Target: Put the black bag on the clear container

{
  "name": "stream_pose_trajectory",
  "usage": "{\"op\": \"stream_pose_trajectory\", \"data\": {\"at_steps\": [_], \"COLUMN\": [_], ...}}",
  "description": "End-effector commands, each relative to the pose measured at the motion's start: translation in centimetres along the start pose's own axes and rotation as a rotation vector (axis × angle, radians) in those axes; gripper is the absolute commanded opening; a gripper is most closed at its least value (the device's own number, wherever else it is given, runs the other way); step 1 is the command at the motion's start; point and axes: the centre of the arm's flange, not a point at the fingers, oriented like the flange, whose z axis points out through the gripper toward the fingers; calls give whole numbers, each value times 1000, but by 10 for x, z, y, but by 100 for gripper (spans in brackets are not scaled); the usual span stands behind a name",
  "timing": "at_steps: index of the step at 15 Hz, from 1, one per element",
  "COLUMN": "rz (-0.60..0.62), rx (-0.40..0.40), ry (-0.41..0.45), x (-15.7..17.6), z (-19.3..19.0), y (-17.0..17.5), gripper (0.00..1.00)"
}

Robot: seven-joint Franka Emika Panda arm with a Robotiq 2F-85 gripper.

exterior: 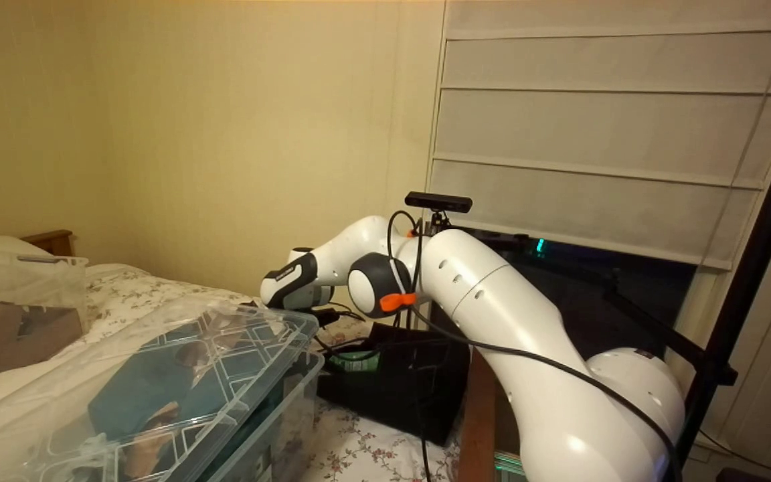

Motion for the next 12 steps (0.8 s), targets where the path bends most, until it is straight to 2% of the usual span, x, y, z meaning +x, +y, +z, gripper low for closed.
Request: {"op": "stream_pose_trajectory", "data": {"at_steps": [1, 2, 3, 7, 12], "rz": [11, 18, 22, 57, 157], "rx": [6, 14, 19, 28, 49], "ry": [12, 15, 20, 49, 157], "x": [12, 12, 11, 5, -13], "z": [-17, -20, -23, -40, -111], "y": [-4, -6, -5, -5, -12], "gripper": [8, 2, 0, 1, 0]}}
